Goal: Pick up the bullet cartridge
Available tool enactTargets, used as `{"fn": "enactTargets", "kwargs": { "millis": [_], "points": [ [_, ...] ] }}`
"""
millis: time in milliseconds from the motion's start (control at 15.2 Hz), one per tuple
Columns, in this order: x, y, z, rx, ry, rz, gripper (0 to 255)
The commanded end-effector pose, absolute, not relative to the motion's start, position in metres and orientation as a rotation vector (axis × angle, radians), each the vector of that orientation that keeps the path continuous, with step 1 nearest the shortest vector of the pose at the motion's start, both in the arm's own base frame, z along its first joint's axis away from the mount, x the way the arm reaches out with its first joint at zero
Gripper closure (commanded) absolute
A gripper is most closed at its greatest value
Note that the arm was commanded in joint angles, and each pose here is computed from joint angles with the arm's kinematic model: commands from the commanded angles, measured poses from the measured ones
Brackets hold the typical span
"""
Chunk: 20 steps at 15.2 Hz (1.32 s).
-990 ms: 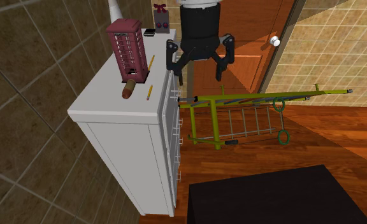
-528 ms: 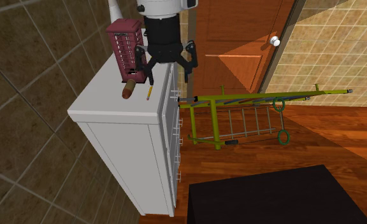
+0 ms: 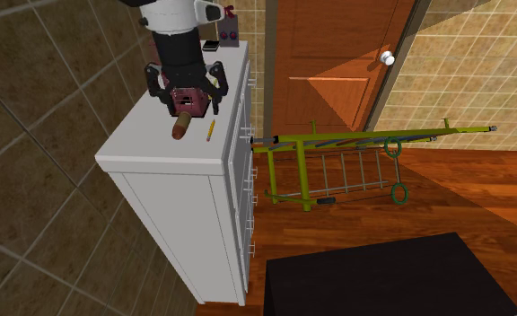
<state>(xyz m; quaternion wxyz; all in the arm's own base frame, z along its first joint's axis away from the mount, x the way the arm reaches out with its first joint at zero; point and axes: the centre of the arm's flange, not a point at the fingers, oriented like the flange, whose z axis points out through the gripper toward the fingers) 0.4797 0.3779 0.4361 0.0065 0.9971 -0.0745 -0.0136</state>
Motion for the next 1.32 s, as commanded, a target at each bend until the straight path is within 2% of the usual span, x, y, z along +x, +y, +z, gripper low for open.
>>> {"fn": "enactTargets", "kwargs": {
  "millis": [0,792,858,1254],
  "points": [
    [0.492,0.396,0.429,3.123,-0.259,-0.032,0],
    [0.508,0.418,0.383,3.127,-0.285,-0.022,0],
    [0.507,0.421,0.386,3.127,-0.285,-0.022,255],
    [0.504,0.411,0.391,3.127,-0.285,-0.022,255]
  ]
}}
